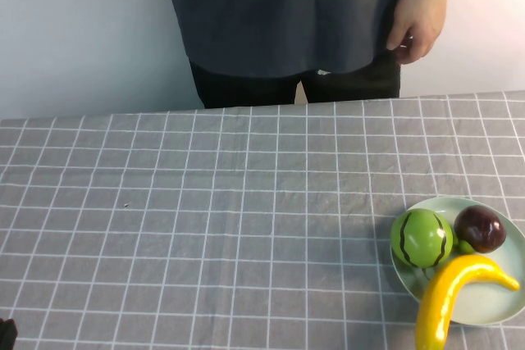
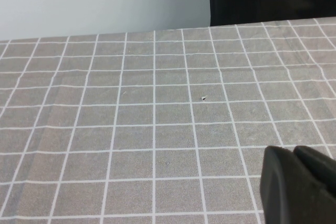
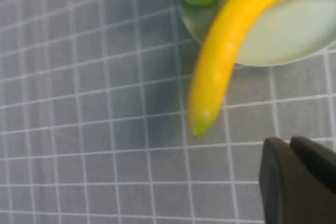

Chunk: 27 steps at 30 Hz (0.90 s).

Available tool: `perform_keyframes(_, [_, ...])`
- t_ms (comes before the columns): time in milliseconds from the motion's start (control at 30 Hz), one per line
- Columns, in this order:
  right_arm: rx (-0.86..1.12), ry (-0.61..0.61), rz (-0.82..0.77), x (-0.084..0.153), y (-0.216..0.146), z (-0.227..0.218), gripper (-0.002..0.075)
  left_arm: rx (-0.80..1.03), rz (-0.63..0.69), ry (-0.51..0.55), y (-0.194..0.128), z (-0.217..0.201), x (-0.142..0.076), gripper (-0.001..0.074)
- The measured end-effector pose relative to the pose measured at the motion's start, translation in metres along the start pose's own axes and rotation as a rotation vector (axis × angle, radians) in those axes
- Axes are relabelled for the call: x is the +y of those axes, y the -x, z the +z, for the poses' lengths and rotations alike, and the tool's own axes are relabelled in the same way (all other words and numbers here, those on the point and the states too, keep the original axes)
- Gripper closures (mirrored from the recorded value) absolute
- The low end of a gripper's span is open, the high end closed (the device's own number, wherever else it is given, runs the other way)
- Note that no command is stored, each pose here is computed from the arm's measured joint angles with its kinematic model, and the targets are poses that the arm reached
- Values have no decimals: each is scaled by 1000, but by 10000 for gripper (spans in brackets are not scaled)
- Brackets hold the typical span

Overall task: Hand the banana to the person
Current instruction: Pick up the banana

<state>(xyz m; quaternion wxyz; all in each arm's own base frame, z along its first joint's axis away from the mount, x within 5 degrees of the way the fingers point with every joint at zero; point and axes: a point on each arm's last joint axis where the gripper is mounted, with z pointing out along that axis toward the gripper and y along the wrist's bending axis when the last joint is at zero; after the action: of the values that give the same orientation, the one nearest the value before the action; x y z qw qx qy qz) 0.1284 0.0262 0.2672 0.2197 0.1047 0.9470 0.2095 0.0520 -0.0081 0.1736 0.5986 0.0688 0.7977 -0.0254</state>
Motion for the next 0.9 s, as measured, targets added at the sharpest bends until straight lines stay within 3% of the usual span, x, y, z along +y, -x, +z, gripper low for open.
perform_keyframes(167, [105,21,-22,13,24,19,727,0,0,0,0,0,0,739])
perform_keyframes(433, [166,-35,-120,62,24,70,687,0,0,0,0,0,0,740])
perform_keyframes(533, [192,-121,-118,70,19,87,564,0,0,0,0,0,0,740])
perform_keyframes(700, [224,-192,-21,70,19,115,267,0,0,0,0,0,0,739])
perform_keyframes(900, [226,-210,4,72,26,142,240,0,0,0,0,0,0,739])
